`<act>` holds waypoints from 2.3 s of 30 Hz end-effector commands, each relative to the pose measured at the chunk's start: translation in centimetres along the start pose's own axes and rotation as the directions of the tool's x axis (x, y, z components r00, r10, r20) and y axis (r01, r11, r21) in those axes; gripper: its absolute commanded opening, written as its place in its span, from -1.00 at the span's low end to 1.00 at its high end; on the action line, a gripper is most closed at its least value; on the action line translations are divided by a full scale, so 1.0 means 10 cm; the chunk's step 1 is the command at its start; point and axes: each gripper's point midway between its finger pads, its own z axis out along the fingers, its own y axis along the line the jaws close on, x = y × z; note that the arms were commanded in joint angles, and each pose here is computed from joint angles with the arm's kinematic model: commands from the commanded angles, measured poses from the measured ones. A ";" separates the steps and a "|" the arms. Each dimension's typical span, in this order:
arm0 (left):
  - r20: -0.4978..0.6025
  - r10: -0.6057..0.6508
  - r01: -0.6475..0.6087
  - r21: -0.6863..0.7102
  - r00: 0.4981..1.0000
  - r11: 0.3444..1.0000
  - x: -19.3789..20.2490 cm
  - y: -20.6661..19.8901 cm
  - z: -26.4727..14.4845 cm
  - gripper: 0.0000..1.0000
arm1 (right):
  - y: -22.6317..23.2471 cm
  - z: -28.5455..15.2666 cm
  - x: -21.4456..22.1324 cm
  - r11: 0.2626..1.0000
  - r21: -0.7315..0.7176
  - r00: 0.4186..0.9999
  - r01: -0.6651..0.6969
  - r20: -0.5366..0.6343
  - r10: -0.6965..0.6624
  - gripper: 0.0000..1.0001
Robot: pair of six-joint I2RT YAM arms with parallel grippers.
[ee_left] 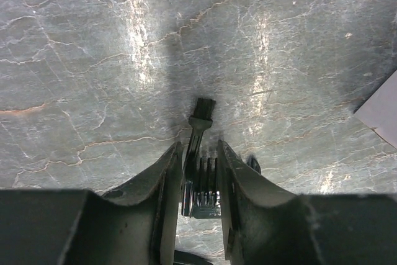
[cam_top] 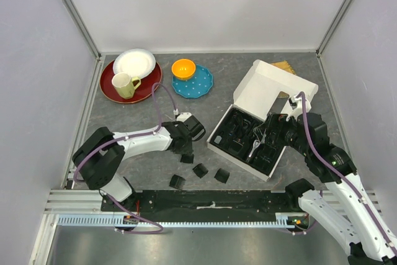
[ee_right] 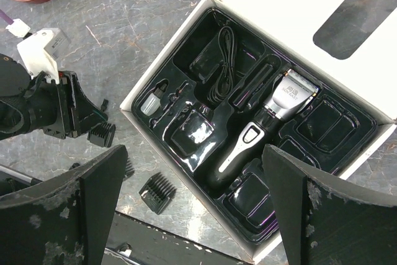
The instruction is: Sort the hair-cutting tools
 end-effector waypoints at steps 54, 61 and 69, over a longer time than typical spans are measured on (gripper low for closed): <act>0.281 0.227 -0.307 0.283 0.933 0.909 -0.92 -1.13 -0.85 -0.95 | 0.08 -0.05 -0.13 0.999 -0.032 0.997 -0.028 0.066 0.030 0.96; 0.315 0.263 -0.362 0.315 0.912 0.877 -0.96 -1.55 -0.83 -0.95 | 0.07 -0.05 -0.10 0.999 -0.034 0.997 -0.039 0.061 0.041 0.96; 0.323 0.329 -0.430 0.325 0.887 0.842 -0.89 -1.83 -0.74 -0.96 | 0.05 -0.06 -0.05 0.999 -0.032 0.997 -0.040 0.057 0.042 0.96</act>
